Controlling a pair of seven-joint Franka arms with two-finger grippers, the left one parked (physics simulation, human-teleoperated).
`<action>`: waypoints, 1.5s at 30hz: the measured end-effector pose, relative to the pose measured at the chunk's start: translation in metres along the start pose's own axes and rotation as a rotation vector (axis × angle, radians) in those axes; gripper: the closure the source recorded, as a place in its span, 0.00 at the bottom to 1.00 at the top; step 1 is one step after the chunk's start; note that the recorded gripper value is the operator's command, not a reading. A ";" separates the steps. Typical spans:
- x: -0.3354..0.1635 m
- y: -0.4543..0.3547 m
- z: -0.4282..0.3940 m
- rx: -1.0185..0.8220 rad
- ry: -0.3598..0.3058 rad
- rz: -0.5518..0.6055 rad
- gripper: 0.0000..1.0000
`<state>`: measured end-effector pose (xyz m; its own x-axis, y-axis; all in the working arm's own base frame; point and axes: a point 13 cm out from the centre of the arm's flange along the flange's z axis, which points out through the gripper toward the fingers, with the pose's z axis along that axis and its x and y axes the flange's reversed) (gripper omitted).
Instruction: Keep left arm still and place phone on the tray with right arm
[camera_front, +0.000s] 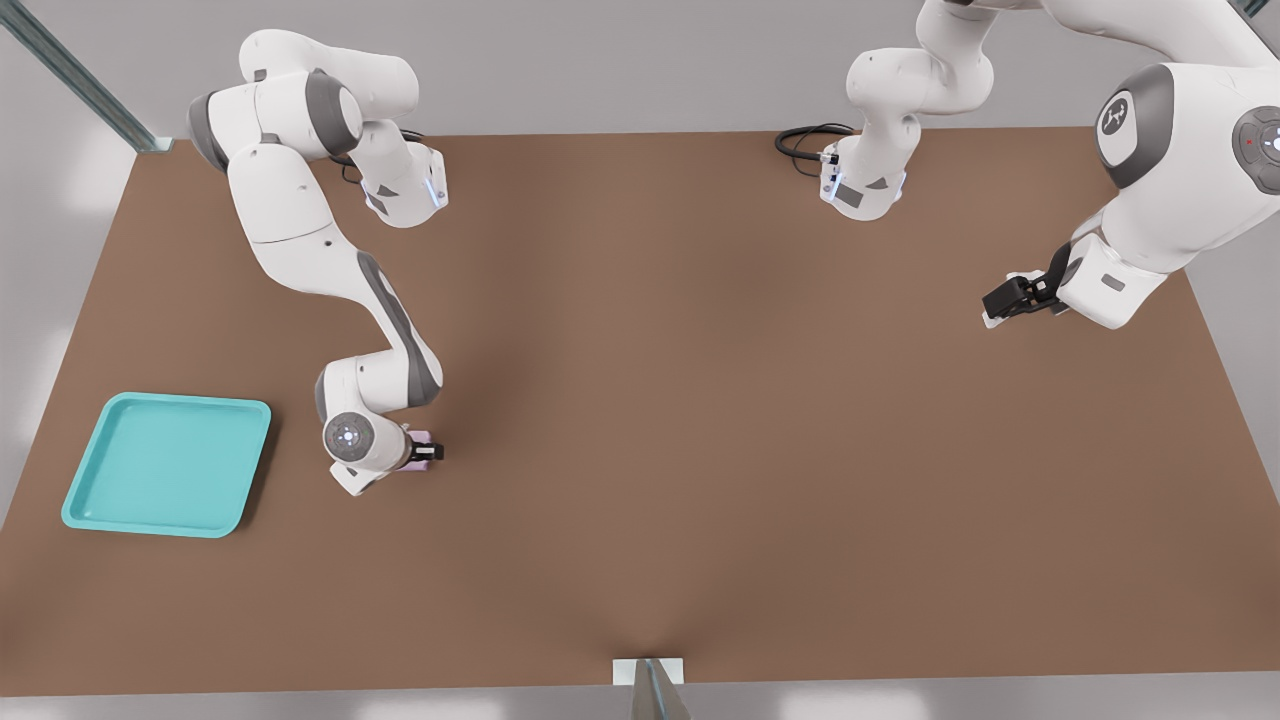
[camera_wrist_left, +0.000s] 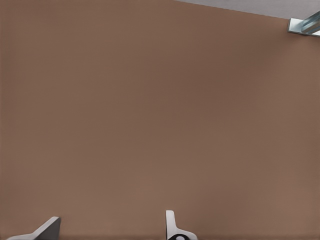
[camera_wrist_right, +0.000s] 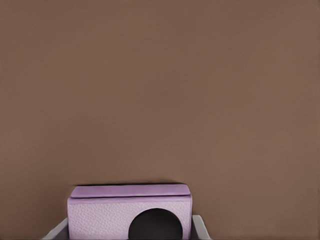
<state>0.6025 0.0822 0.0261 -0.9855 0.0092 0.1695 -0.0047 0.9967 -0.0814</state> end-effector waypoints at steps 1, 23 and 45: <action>0.000 -0.001 0.000 0.000 0.000 0.000 0.15; -0.003 -0.188 -0.069 -0.031 -0.014 0.153 0.20; -0.043 -0.235 -0.325 0.032 -0.324 -0.316 0.00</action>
<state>0.7008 -0.1260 0.3569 -0.9370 -0.3262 -0.1249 -0.3142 0.9434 -0.1063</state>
